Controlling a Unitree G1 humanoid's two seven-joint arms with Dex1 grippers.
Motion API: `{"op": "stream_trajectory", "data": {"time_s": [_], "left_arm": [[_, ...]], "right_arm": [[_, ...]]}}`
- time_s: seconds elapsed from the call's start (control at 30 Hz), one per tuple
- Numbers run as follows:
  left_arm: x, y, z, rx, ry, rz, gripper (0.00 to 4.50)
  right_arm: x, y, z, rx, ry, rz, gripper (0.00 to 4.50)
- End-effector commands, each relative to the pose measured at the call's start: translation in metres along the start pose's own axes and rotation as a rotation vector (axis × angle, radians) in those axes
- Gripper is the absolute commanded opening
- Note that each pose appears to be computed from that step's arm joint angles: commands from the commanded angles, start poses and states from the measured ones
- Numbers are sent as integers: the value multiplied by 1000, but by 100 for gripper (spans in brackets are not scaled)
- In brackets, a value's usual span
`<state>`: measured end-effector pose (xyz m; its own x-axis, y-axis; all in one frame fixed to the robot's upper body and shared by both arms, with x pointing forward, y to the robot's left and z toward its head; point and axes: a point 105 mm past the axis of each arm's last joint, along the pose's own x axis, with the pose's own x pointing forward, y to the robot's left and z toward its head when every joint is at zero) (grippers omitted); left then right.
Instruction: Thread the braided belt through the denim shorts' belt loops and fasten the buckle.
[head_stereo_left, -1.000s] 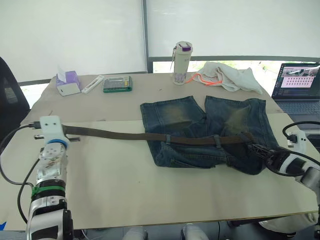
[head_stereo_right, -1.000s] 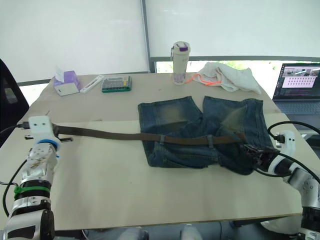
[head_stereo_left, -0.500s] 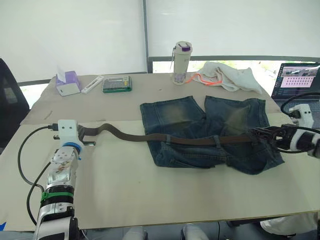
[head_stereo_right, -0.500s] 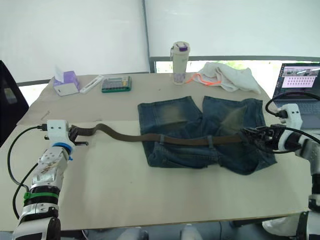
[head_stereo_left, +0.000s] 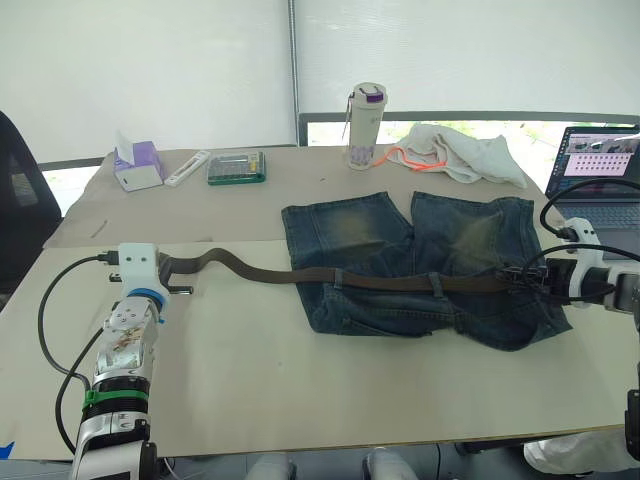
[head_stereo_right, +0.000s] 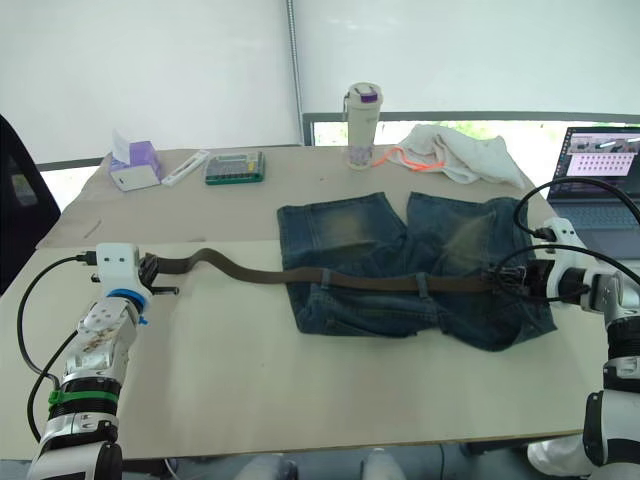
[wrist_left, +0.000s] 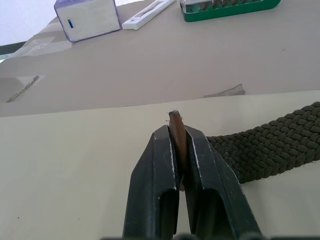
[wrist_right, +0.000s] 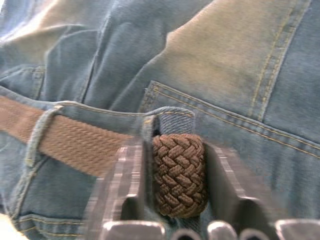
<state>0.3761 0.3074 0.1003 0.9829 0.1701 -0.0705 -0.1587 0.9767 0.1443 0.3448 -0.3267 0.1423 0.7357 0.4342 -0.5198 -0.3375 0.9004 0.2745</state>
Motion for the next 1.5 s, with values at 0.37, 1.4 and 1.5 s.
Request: {"op": "stream_trajectory", "data": {"time_s": [0.37,1.4,1.5], "left_arm": [[-1,85,5,124,52,476,0],[25,-21,105,-59,-230,-158,413],[18,-102,106,-59,-178,-520,413]], "right_arm": [[14,80,32,249,-164,325,31],[-15,64,23,351,-326,230,31],[-11,62,15,332,-300,208,31]]}}
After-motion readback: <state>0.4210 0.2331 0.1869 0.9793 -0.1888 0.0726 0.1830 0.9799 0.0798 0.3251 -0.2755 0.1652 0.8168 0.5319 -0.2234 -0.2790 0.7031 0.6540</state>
